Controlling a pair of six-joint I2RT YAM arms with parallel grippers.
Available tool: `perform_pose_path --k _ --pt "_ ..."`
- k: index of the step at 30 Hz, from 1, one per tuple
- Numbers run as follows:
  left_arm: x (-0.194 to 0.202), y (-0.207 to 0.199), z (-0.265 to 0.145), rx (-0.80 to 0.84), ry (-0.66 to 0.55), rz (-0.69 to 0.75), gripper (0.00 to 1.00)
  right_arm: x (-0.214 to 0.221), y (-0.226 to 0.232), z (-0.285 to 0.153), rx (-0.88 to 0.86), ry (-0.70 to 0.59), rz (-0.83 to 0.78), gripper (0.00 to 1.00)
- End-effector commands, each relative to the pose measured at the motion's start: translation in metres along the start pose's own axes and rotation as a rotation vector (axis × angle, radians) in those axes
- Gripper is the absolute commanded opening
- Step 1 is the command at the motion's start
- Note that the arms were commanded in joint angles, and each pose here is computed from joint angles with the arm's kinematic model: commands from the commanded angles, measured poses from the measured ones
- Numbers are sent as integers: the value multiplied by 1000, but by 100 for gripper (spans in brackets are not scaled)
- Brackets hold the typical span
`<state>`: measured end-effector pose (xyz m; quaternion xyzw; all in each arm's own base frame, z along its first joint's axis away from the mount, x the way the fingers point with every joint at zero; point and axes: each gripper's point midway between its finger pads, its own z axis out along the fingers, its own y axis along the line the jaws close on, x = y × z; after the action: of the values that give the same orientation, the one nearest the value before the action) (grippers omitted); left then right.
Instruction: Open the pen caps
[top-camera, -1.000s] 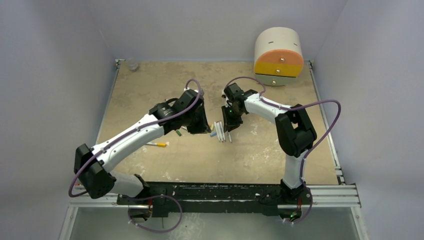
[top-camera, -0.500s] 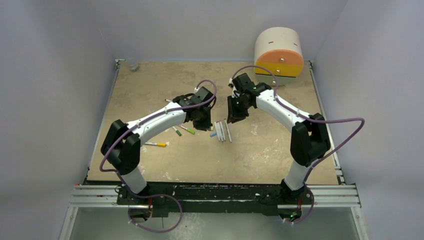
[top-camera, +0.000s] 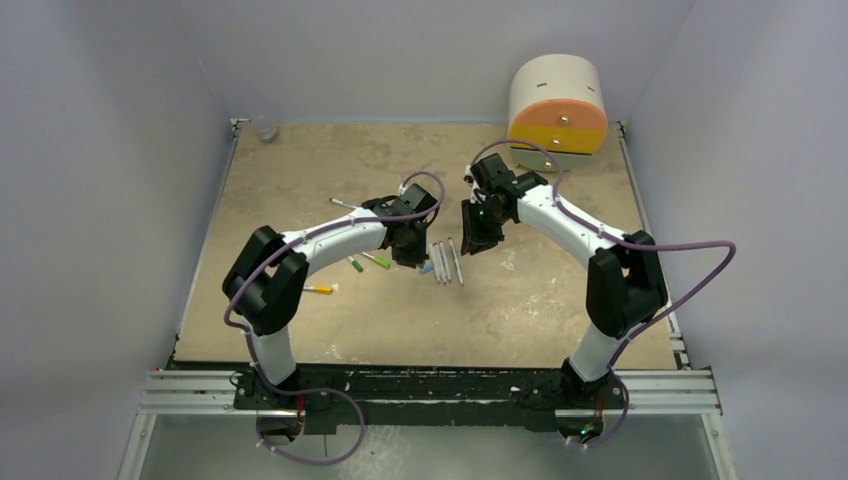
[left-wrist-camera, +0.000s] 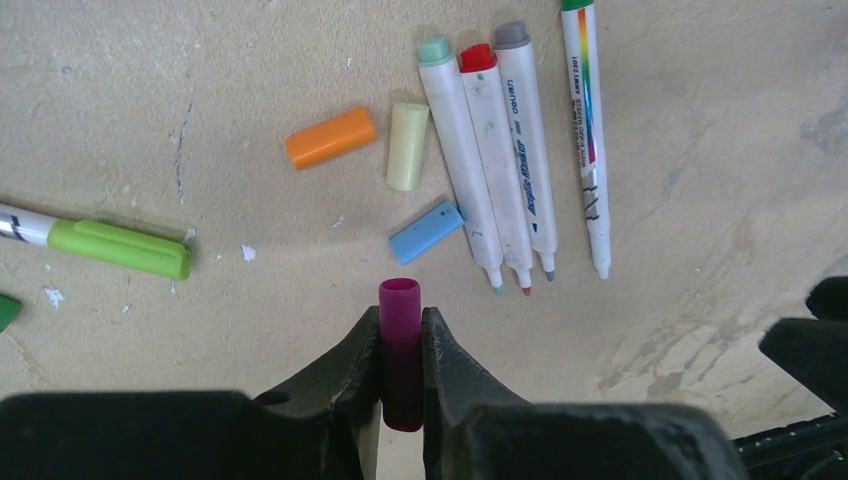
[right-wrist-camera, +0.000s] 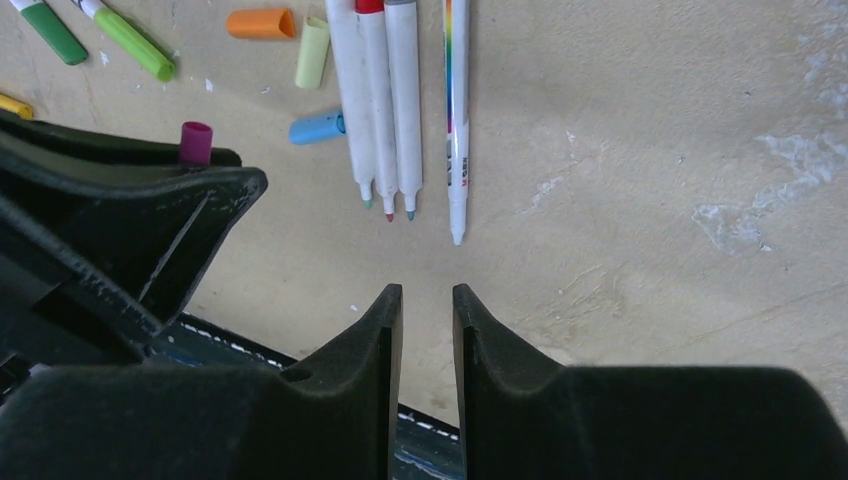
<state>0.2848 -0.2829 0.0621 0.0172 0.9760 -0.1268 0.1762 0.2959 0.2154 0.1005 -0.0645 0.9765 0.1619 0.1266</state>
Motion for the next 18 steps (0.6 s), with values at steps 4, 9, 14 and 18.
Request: perform_pose_path --k 4,9,14,18 --pt "-9 1 17 -8 -27 32 18 6 5 -16 -38 -25 12 27" --pt "-11 3 20 -21 -25 33 26 10 5 -15 -48 -20 12 27" --pt "-15 1 15 -23 -25 27 27 9 6 -15 -54 -23 13 27" --pt "-31 -2 -15 -43 -63 15 32 6 6 -14 -54 -27 11 27"
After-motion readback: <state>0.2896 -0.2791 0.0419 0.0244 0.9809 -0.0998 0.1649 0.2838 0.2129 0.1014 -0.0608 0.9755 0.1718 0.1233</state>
